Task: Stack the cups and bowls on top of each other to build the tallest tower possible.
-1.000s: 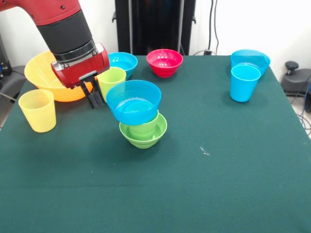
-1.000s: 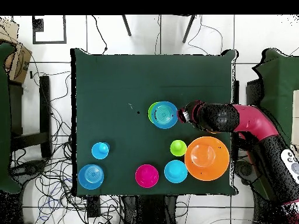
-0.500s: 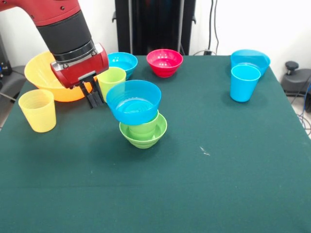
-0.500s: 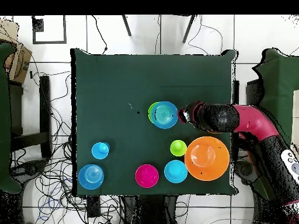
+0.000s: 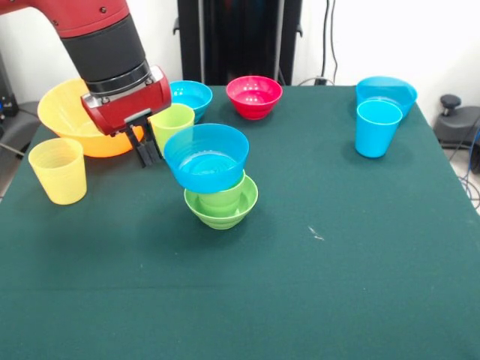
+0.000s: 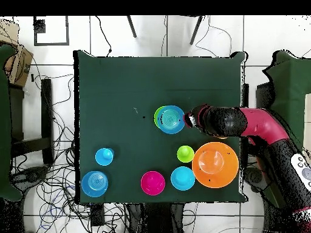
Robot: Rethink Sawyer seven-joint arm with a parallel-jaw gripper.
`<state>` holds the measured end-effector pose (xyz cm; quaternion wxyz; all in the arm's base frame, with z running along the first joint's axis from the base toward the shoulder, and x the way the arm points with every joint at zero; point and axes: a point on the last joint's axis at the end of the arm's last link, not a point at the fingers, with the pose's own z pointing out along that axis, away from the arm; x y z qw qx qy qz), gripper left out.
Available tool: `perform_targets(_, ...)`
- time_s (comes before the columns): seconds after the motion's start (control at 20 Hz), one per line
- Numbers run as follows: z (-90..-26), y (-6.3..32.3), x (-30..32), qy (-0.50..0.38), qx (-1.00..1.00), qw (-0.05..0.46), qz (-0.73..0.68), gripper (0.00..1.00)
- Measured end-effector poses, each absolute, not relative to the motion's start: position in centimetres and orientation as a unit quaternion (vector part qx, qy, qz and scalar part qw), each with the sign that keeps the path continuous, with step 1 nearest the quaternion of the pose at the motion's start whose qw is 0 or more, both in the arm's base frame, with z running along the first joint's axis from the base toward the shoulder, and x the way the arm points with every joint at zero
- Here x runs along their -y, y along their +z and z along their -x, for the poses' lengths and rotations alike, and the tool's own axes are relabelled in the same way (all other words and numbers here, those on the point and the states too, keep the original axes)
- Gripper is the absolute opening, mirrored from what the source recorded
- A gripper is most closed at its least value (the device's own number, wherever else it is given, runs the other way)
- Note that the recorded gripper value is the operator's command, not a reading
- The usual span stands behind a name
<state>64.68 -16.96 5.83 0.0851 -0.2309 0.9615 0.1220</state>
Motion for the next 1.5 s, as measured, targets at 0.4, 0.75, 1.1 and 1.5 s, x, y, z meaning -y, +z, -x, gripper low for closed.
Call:
perform_targets(0.4,-65.0,6.1,16.2,0.116,-0.96,0.084,0.24,0.0)
perform_targets(0.75,-65.0,6.2,16.0,0.112,-0.959,0.086,0.245,0.0)
perform_targets(1.1,-64.7,6.5,15.9,0.108,-0.959,0.084,0.249,0.0)
perform_targets(1.5,-64.5,6.4,15.7,0.108,-0.958,0.082,0.252,0.0)
